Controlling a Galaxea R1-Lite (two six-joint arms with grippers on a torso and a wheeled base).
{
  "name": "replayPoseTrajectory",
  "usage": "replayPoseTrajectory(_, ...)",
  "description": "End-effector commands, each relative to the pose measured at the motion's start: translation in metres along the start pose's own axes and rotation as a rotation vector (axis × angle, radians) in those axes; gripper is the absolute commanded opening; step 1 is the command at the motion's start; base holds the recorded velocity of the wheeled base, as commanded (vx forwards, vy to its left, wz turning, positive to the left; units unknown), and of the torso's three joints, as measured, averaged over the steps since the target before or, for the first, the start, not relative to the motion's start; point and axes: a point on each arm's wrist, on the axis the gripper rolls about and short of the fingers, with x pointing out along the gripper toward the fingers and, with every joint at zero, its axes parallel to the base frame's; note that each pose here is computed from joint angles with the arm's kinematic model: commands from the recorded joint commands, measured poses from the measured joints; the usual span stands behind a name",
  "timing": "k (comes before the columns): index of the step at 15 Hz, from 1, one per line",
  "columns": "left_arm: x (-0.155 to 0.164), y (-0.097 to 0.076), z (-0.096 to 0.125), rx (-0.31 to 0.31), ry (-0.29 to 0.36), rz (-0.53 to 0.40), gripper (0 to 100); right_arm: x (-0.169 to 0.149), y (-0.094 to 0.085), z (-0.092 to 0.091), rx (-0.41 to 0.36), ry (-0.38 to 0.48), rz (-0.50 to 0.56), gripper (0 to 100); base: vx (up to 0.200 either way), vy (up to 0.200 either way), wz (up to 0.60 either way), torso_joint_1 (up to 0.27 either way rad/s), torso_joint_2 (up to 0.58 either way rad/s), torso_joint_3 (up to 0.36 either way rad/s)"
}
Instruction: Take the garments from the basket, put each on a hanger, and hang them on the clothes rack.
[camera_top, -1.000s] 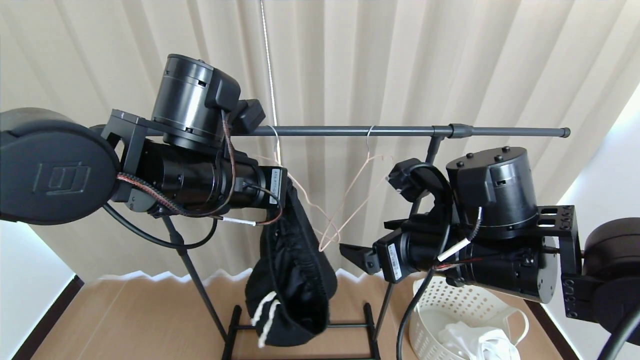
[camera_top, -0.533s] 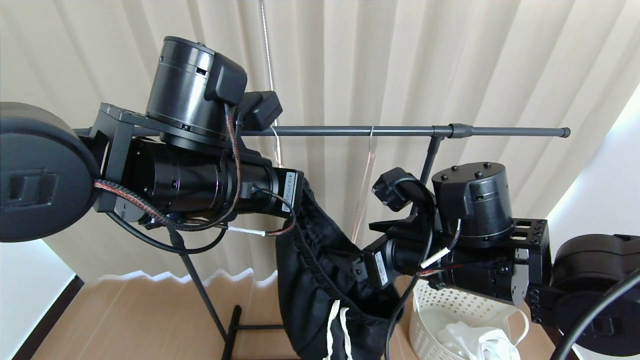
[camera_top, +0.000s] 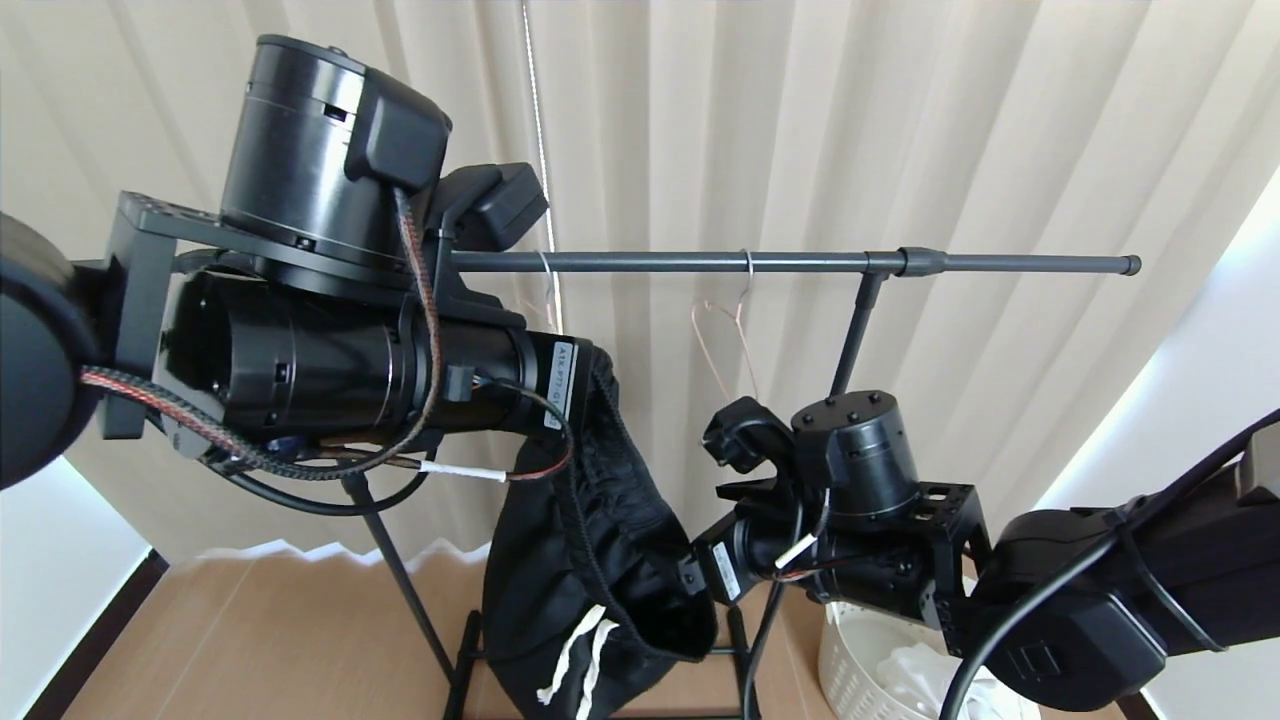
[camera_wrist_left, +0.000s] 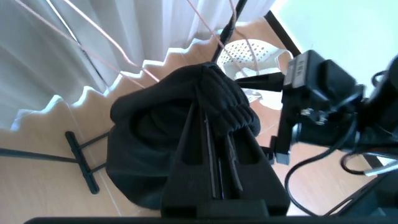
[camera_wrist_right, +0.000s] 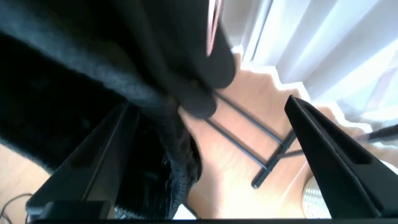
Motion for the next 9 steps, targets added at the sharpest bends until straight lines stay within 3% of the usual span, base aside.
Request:
replayPoseTrajectory(1,-0.008,0.001,-0.002,0.000,-0.005,0.001,0,0.007,0.000,-0.008,0.000,0.032,-0.003,100,0.000,0.000,0.00,0.000,0.00,0.000)
replayPoseTrajectory(6,-0.010,0.002,-0.005,0.005,-0.001,0.000,0,0.003,-0.002,-0.013,0.007,0.036,-0.005,100,0.000,0.000,0.00,0.000,0.00,0.000)
replayPoseTrajectory(7,-0.009,0.002,-0.005,0.005,0.001,0.000,0,0.003,-0.006,-0.015,0.011,0.020,-0.012,0,0.000,0.000,0.00,0.000,0.00,0.000)
replayPoseTrajectory(9,-0.009,0.003,-0.006,0.005,0.005,0.003,0,-0.003,-0.012,-0.022,0.017,-0.027,-0.023,0,0.000,0.000,0.00,0.000,0.00,0.000)
